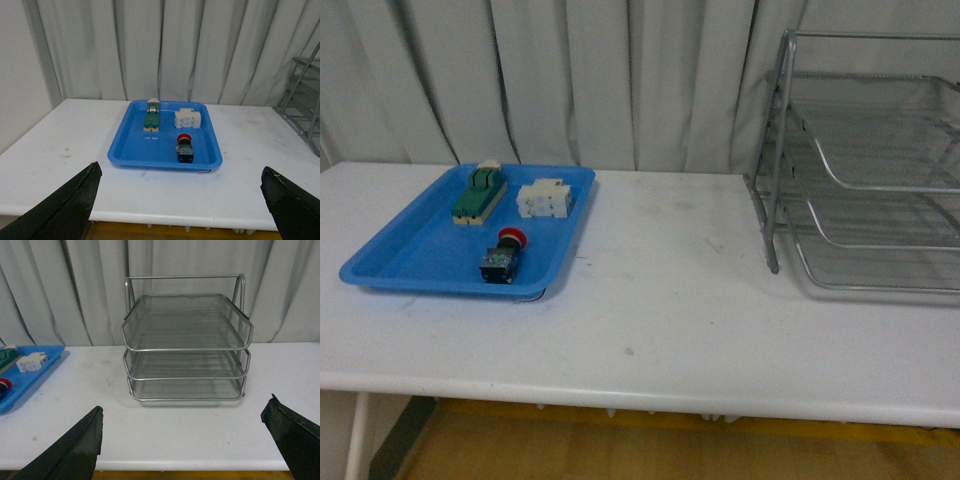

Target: Place button on rack with both arms

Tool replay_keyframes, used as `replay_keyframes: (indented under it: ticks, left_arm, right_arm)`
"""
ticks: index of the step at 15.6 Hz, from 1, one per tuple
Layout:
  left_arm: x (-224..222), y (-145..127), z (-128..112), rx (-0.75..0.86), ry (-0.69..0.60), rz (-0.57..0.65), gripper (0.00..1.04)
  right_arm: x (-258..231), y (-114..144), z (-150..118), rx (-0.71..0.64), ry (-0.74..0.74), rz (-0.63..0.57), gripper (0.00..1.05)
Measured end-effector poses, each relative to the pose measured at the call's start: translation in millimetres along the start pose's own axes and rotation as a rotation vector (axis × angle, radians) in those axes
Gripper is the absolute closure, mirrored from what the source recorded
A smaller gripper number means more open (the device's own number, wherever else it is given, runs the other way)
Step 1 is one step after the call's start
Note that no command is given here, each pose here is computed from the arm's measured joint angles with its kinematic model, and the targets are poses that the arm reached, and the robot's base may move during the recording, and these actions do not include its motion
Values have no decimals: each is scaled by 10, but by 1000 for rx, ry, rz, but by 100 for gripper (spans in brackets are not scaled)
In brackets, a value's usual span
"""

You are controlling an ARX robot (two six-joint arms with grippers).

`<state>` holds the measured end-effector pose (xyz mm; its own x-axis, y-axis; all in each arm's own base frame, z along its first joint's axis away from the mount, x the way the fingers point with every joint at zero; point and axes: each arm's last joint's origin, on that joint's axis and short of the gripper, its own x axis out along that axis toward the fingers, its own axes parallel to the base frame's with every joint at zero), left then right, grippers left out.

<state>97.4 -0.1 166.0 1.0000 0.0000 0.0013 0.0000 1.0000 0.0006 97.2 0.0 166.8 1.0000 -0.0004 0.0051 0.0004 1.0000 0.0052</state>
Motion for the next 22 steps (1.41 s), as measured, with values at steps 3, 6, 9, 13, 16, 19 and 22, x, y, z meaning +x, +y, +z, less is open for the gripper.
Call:
replay_keyframes:
  ticks: [3,6,9,13,16,19,22]
  left_arm:
    - [0,0,0,0,0,0,7]
    - [0,0,0,0,0,0,7]
    - [0,0,0,0,0,0,7]
    - [0,0,0,0,0,0,7]
    - [0,0,0,0,0,0,7]
    - [0,0,0,0,0,0,7]
    - [0,0,0,0,0,0,7]
  right_arm:
    - [0,0,0,0,0,0,6]
    - [0,0,0,0,0,0,6]
    - [0,0,0,0,0,0,6]
    - [0,0,0,0,0,0,6]
    - [0,0,0,0,0,0,6]
    - [0,0,0,0,0,0,6]
    - [0,0,0,0,0,0,6]
